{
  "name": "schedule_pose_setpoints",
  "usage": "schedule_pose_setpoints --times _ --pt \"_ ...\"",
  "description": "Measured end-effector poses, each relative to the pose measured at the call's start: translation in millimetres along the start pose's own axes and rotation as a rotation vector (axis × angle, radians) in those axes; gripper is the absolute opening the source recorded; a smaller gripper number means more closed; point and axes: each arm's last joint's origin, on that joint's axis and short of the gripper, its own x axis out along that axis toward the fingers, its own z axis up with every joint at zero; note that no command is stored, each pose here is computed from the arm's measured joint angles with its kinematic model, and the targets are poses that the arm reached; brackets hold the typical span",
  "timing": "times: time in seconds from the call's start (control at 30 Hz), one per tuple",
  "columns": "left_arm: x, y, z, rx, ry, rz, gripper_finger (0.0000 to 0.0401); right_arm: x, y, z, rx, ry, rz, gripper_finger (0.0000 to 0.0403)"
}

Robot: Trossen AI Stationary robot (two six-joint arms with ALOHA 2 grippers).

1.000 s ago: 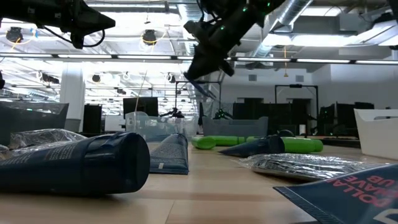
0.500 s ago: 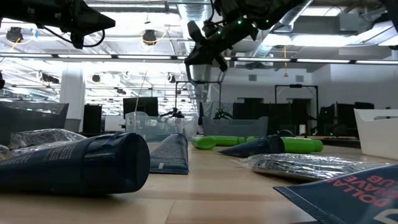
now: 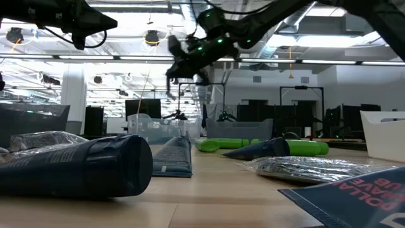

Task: Pick & Place Travel size toiletries
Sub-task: Put the blue razor into the white transparent bin, then put the green shampoo into the white bin

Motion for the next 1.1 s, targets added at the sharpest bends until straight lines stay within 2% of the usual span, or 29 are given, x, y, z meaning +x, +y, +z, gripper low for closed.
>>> schedule_pose_setpoints --times 0.13,0.3,0.43,0.53,0.7,0.77,0.9,1.1 --pt "0 0 0 0.000 0.000 0.000 0.0000 19 3 -11 -0.013 0.122 -0.041 0.0025" --pt "0 0 0 -0.001 0.000 0.000 0.0000 33 6 -8 -0.020 0.197 -0.072 0.0040" --pt "0 0 0 0.000 0.000 0.000 0.0000 45 8 -12 -0.032 0.262 -0.113 0.0069" --pt "0 0 0 -0.001 0.000 0.000 0.0000 51 12 -9 -0.047 0.256 -0.110 0.0093" --pt "0 0 0 -0.002 0.000 0.000 0.0000 53 16 -5 -0.062 0.269 -0.108 0.0151" --pt "0 0 0 -0.002 0.000 0.000 0.0000 46 20 7 -0.086 0.262 -0.100 0.0175" --pt "0 0 0 -0.001 0.000 0.000 0.0000 7 32 52 -0.159 0.239 -0.086 0.0204" --pt "0 0 0 -0.003 -0.002 0.000 0.0000 -79 44 103 -0.297 0.320 -0.096 0.0200"
